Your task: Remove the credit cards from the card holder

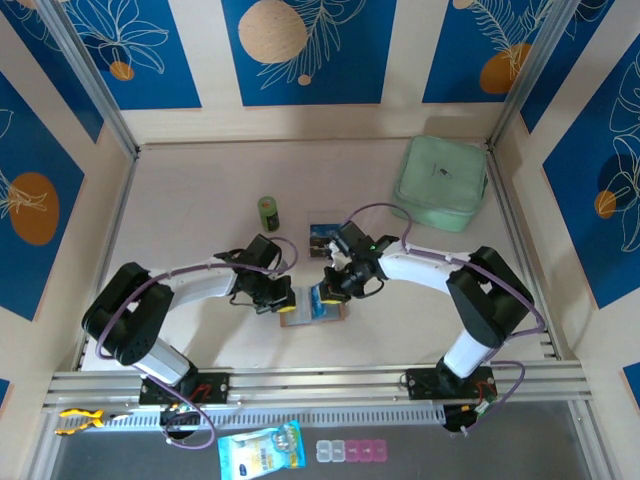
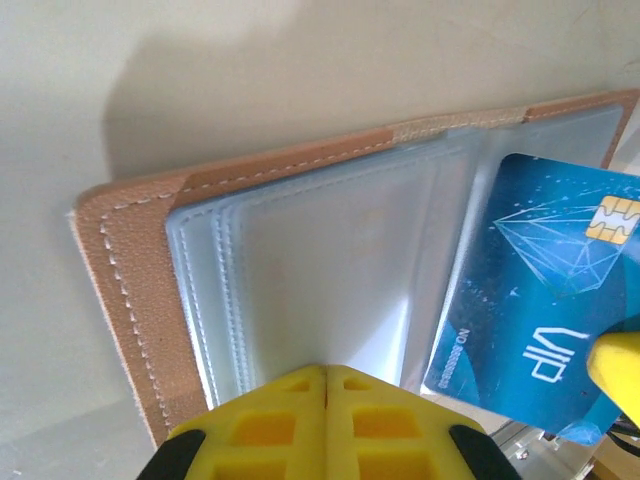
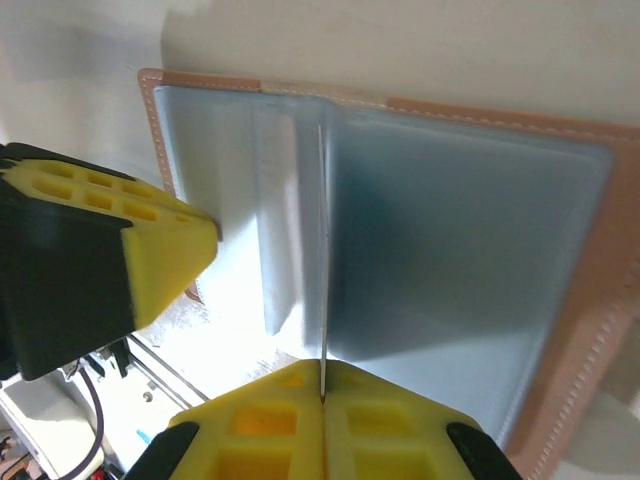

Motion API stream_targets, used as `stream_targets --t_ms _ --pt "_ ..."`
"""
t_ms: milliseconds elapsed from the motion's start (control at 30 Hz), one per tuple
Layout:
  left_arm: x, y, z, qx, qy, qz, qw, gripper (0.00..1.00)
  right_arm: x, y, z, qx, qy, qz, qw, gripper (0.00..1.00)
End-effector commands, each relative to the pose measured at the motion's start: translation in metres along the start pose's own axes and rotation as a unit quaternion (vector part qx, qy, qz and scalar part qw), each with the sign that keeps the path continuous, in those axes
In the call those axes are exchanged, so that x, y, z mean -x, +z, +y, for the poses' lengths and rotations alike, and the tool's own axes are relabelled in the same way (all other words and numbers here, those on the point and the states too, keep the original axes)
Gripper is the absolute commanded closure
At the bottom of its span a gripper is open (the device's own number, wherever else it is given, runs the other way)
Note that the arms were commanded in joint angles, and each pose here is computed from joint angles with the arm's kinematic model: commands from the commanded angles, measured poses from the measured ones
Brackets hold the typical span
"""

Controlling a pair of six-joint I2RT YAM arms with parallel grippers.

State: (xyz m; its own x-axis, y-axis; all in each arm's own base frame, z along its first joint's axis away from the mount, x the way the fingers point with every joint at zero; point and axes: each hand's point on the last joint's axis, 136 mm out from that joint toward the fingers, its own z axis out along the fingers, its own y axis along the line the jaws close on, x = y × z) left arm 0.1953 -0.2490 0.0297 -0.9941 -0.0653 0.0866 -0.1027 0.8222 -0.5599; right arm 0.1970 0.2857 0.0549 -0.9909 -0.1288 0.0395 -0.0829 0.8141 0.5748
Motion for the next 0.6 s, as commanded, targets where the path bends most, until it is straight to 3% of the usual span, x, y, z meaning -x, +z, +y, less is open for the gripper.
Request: stream_targets --t_ms 0,567 --pt "0.002 -0.008 -0.014 -0.011 0.019 -0.004 1.000 0.95 0.002 -0.018 0.000 -0.014 -0.012 -0.013 1.000 0.92" --pt "0.000 0.009 -0.034 -0.028 0.031 0.018 0.999 0.94 0.005 -0.044 -0.001 0.000 -0.009 -0.040 0.999 0.92"
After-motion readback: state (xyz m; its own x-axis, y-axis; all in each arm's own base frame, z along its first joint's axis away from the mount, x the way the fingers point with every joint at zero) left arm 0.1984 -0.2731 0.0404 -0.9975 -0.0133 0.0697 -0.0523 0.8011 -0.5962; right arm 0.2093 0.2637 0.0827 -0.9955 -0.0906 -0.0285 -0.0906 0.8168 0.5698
